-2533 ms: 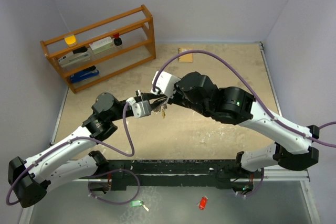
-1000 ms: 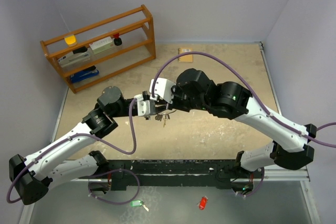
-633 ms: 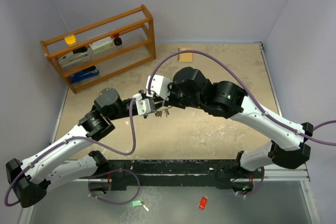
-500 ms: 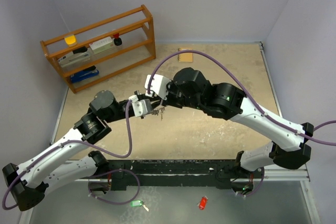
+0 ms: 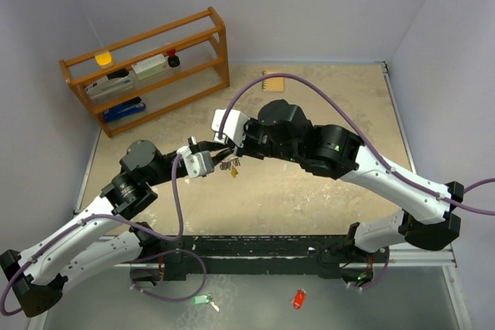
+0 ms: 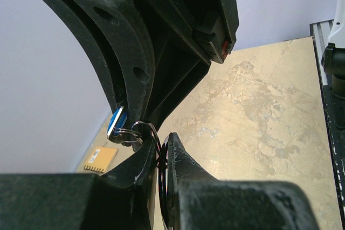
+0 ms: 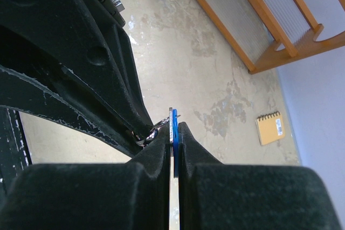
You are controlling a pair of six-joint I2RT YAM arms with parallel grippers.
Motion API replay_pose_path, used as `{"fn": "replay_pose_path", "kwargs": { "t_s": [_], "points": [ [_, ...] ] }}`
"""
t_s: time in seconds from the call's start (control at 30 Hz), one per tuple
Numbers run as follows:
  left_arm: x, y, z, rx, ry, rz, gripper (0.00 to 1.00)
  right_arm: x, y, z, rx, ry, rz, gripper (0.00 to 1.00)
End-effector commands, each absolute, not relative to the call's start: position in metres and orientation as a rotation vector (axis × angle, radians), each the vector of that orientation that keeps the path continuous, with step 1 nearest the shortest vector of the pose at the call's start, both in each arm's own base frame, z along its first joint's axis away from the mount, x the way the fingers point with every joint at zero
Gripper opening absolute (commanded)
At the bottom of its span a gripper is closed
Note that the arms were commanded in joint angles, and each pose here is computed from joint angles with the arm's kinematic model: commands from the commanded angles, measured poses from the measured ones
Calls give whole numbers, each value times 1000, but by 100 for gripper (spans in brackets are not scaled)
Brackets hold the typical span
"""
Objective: Remove the keys from the keyring
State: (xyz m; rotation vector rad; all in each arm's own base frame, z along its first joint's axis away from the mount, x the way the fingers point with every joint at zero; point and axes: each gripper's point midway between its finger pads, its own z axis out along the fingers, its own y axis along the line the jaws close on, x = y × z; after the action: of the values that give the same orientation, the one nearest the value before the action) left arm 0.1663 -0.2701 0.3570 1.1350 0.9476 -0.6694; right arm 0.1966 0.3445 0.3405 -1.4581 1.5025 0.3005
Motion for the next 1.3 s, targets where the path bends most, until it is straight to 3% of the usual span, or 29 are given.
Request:
{"fn": "replay_pose_path", "kwargs": {
  "t_s": [0.0, 0.87, 1.0, 1.27],
  "points": [
    [77, -215, 531, 886, 177, -561, 0, 170, 353, 236, -1703, 1713, 370, 0],
    [50, -137, 555, 567, 29, -393, 0, 190, 347, 194, -1674, 1863, 318, 0],
    [61, -150, 558, 603, 77, -415, 0, 201, 348, 192, -1664, 1861, 252, 0],
    [94, -191, 543, 694, 203, -477, 0, 214, 355, 248, -1518, 1736, 264, 0]
  ]
}}
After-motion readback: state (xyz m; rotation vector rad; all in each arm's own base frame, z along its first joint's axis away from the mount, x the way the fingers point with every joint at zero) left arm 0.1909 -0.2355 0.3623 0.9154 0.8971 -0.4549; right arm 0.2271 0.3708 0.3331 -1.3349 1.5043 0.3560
